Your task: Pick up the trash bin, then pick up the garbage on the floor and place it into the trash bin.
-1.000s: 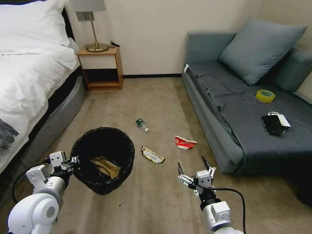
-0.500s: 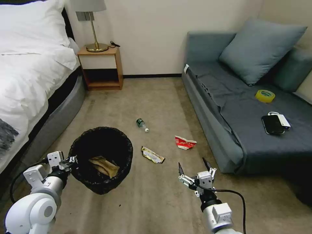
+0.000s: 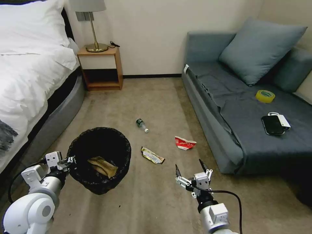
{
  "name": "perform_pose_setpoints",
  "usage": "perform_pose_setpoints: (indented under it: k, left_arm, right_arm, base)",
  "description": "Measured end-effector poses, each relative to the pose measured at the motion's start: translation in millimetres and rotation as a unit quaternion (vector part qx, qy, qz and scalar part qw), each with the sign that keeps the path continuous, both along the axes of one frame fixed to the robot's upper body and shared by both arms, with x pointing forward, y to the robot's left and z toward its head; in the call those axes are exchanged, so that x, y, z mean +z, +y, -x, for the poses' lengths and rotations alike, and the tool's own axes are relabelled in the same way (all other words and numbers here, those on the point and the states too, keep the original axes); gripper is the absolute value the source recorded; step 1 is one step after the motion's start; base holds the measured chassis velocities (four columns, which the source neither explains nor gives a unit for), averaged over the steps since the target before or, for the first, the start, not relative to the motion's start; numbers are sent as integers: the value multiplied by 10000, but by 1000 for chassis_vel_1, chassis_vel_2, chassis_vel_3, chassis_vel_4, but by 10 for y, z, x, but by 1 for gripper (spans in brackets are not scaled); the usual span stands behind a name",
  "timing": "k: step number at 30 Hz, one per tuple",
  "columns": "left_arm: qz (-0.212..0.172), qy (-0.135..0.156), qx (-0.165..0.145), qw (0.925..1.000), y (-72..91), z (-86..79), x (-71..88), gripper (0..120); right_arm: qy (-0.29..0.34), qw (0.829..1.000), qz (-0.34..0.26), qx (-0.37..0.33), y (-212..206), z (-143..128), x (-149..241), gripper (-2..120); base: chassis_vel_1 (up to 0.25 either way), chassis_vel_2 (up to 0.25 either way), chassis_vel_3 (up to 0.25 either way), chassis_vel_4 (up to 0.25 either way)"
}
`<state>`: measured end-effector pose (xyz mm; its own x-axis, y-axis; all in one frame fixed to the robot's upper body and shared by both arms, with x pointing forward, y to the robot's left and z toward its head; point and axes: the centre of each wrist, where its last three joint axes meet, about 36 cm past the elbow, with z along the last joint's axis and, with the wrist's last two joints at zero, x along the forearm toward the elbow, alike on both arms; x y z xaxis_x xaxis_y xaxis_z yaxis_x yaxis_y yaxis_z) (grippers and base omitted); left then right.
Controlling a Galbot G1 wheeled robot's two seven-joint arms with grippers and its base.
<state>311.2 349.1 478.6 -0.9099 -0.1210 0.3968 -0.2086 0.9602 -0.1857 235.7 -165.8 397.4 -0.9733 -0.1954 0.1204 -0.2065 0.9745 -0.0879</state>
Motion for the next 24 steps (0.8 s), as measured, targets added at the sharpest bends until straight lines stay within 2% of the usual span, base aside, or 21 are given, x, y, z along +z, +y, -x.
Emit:
perform_pose_setpoints:
  k: [7, 24]
  left_arm:
    - [-5, -9, 19, 10000, 56, -17, 8, 3]
    - [23, -29, 46, 10000, 76, -15, 9, 3]
  right_arm:
    - [6, 10000, 26, -3, 17, 8, -28, 100]
    - [15, 10000, 32, 45, 25, 15, -41, 100]
  base:
    - [-119, 130, 122, -120]
    - [-107, 115, 114, -114]
